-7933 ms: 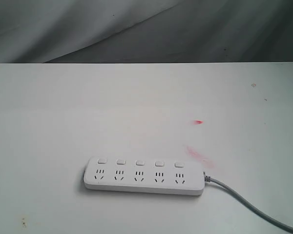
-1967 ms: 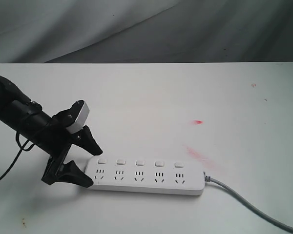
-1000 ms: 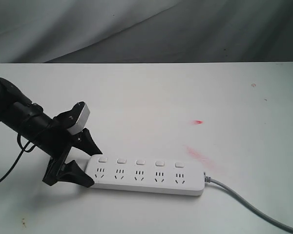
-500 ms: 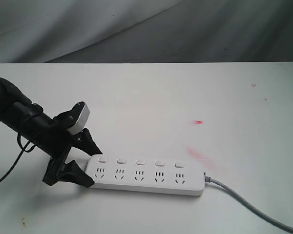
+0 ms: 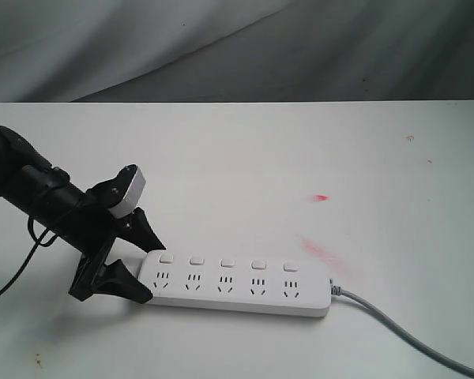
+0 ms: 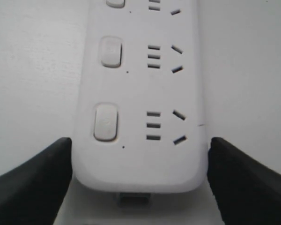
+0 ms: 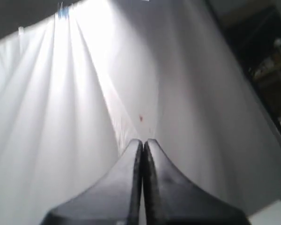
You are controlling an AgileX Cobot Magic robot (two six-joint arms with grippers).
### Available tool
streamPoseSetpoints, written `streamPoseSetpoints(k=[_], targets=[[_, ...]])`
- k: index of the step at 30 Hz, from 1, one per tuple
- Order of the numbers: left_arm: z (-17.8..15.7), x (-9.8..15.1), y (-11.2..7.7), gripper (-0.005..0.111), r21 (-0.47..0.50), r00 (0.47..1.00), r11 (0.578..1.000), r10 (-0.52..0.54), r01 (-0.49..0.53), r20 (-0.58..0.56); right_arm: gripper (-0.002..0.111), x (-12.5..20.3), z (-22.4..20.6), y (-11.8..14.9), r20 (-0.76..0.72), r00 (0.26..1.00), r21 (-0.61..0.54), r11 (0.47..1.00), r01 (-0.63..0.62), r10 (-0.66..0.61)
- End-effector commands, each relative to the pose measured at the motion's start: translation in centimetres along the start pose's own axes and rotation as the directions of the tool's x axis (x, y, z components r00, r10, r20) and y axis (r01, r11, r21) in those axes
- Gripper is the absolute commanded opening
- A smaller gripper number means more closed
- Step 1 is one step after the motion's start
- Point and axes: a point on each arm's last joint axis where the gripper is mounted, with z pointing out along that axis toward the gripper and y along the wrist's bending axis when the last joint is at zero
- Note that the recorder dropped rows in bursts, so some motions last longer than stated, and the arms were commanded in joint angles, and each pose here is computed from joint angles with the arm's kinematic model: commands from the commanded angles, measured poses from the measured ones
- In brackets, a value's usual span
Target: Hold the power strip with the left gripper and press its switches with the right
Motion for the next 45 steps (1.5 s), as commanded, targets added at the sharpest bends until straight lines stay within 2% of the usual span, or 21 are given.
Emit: streamPoseSetpoints(k=[1, 2, 8, 12, 16, 23, 27, 30, 32, 35, 36, 39, 42, 45], targets=[[0.1, 0.0, 0.2, 0.047, -0.012, 1.0, 1.0, 0.001, -0.001, 0.001, 0.0, -1.9, -0.3, -0.4, 0.22, 0.954, -0.005, 0.979, -0.205, 0.201], [0.1, 0.0, 0.2, 0.047, -0.012, 1.0, 1.0, 0.001, -0.001, 0.001, 0.0, -1.9, -0.2, -0.3, 0.205, 0.953, -0.011, 0.974, -0.226, 0.224], [0.1, 0.0, 0.2, 0.047, -0.012, 1.0, 1.0, 0.001, -0.001, 0.002, 0.0, -2.5, 0.5, 0.9, 0.096, 0.986, -0.019, 0.991, -0.133, 0.134], [0.1, 0.0, 0.2, 0.047, -0.012, 1.0, 1.0, 0.001, -0.001, 0.002, 0.0, -2.5, 2.2, 1.8, -0.067, 0.995, 0.007, 0.998, -0.067, 0.067], [0.1, 0.0, 0.2, 0.047, -0.012, 1.0, 1.0, 0.001, -0.001, 0.002, 0.0, -2.7, 5.3, 3.1, -0.242, 0.97, 0.009, 1.0, 0.017, -0.015], [0.1, 0.0, 0.2, 0.047, -0.012, 1.0, 1.0, 0.001, -0.001, 0.002, 0.0, -3.2, 12.5, 5.6, -0.536, 0.82, -0.059, 0.978, 0.201, -0.201], [0.1, 0.0, 0.2, 0.047, -0.012, 1.0, 1.0, 0.001, -0.001, 0.002, 0.0, -3.3, 16.8, 6.9, -0.621, 0.71, -0.165, 0.941, 0.296, -0.332], [0.1, 0.0, 0.2, 0.047, -0.012, 1.0, 1.0, 0.001, -0.001, 0.002, 0.0, -3.3, 19.5, 8.1, -0.649, 0.636, -0.276, 0.908, 0.314, -0.417], [0.1, 0.0, 0.2, 0.047, -0.012, 1.0, 1.0, 0.001, -0.001, 0.002, 0.0, -3.1, 21.0, 9.0, -0.658, 0.591, -0.364, 0.884, 0.293, -0.466], [0.1, 0.0, 0.2, 0.047, -0.012, 1.0, 1.0, 0.001, -0.001, 0.002, 0.0, -2.0, 23.2, 10.4, -0.671, 0.53, -0.498, 0.845, 0.197, -0.519], [0.1, 0.0, 0.2, 0.047, -0.012, 1.0, 1.0, 0.001, -0.001, 0.002, 0.0, -1.7, 23.8, 10.9, -0.661, 0.509, -0.557, 0.815, 0.161, -0.552], [0.1, 0.0, 0.2, 0.047, -0.012, 1.0, 1.0, 0.001, -0.001, 0.002, 0.0, 0.3, 25.8, 11.6, -0.662, 0.477, -0.64, 0.767, 0.04, -0.578], [0.1, 0.0, 0.2, 0.047, -0.012, 1.0, 1.0, 0.001, -0.001, 0.002, 0.0, 2.6, 27.4, 11.6, -0.636, 0.45, -0.711, 0.703, -0.027, -0.627], [0.1, 0.0, 0.2, 0.047, -0.012, 1.0, 1.0, 0.001, -0.001, 0.002, 0.0, 5.4, 28.5, 11.1, -0.659, 0.423, -0.722, 0.681, -0.124, -0.622]])
